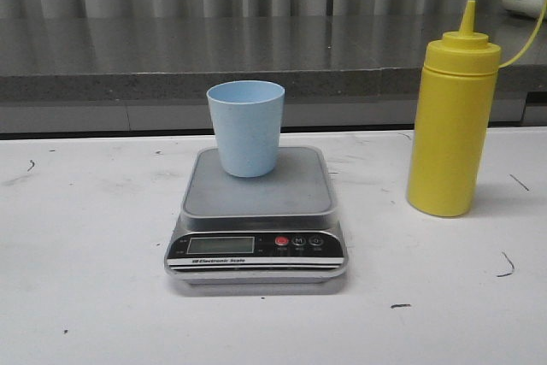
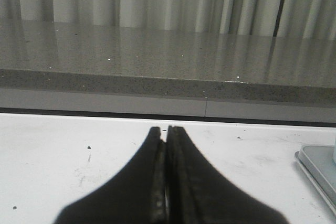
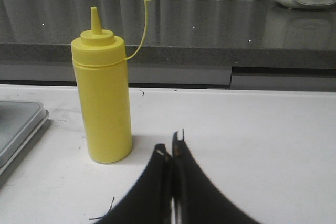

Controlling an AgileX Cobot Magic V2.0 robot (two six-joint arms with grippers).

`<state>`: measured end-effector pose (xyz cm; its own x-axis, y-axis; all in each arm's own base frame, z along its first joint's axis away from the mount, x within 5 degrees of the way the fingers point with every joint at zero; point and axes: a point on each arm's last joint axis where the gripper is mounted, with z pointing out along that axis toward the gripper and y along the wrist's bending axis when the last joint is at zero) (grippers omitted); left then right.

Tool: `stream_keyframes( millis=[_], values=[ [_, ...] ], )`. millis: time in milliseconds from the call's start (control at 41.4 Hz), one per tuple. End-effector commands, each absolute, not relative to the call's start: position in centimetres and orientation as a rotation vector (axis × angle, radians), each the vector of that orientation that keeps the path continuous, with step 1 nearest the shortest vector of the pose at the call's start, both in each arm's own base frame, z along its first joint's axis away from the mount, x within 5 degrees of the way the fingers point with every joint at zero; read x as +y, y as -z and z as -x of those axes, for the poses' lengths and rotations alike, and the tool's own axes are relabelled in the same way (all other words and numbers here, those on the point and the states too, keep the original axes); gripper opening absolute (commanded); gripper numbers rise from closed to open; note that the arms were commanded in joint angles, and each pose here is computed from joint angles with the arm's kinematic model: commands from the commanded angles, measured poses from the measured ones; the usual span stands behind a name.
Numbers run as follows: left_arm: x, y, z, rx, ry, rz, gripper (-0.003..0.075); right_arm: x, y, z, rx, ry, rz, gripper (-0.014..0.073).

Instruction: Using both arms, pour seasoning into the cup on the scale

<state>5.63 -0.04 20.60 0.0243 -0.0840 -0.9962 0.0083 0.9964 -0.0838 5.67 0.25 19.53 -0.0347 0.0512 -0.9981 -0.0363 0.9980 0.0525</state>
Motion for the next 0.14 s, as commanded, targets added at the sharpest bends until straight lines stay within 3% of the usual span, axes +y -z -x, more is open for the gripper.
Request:
stream_keyframes(
  millis=[0,121],
  values=[
    [-0.01,-20.67,-5.56,1.467,0.073,0.062,-0.002,0.17,-20.59,-5.5,1.497,-0.066,-0.015,-0.0116],
    [-0.01,-20.67,-5.56,1.467,0.073,0.062,-0.002,0.17,-20.59,-5.5,1.497,-0.066,-0.015,-0.0116]
  ],
)
